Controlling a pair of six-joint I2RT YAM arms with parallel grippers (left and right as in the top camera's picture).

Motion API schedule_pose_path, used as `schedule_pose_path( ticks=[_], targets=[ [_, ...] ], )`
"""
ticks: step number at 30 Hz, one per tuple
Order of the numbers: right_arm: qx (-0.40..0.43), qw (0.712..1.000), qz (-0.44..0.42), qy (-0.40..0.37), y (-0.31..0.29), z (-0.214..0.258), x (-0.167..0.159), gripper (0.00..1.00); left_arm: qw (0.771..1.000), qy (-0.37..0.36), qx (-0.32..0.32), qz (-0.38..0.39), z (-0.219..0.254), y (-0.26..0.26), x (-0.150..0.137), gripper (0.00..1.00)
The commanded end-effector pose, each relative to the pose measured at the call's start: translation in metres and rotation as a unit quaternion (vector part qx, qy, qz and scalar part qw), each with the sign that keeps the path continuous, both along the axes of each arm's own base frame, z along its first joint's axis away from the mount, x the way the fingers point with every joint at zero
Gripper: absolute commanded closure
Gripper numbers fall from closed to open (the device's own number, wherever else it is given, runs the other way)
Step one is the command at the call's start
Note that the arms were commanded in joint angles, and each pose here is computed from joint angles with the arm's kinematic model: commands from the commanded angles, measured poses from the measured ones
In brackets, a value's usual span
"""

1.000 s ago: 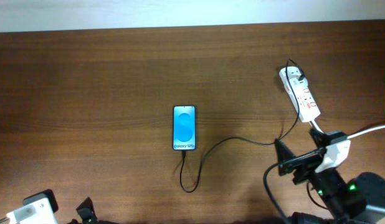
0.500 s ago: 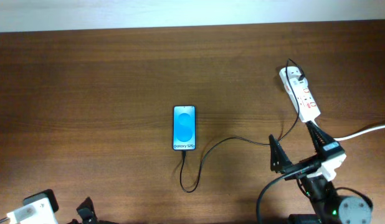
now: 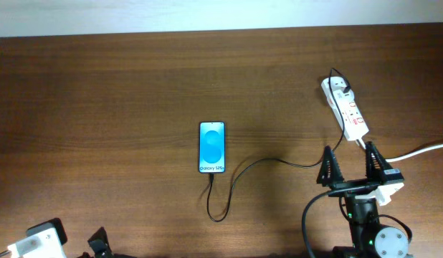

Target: Plug charger to phone and switch on socket

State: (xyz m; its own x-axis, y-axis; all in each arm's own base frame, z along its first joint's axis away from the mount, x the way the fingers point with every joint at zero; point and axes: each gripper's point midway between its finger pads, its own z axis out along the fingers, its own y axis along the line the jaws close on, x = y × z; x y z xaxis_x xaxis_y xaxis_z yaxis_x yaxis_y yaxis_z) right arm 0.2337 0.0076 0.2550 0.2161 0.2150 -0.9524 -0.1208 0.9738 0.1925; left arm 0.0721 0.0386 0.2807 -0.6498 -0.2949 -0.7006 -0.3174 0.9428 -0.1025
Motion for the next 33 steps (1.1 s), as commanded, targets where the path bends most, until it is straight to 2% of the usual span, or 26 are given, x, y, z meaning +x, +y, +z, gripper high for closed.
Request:
schedule_pose_path(
  ticks=[1, 12, 19, 25, 33],
  targets=[
    [0.008, 1.000, -0.025, 0.013, -0.012, -0.018, 0.004, 0.02, 1.000, -0.002, 0.005, 0.003, 0.001, 0.002, 0.000, 0.01],
    [0.011, 0.999, -0.035, 0.039, -0.016, -0.041, 0.009, 0.02, 1.000, -0.002, 0.005, 0.003, 0.001, 0.002, 0.000, 0.01],
    [0.020, 0.987, -0.036, 0.154, -0.017, -0.097, 0.012, 0.02, 1.000, -0.002, 0.005, 0.003, 0.001, 0.002, 0.000, 0.01],
    [-0.050, 0.986, -0.039, 0.151, -0.016, -0.097, 0.012, 0.02, 1.000, -0.002, 0.005, 0.003, 0.001, 0.002, 0.000, 0.01],
    [-0.049, 0.987, -0.040, 0.150, -0.016, -0.096, 0.012, 0.02, 1.000, -0.002, 0.005, 0.003, 0.001, 0.002, 0.000, 0.01]
  ],
)
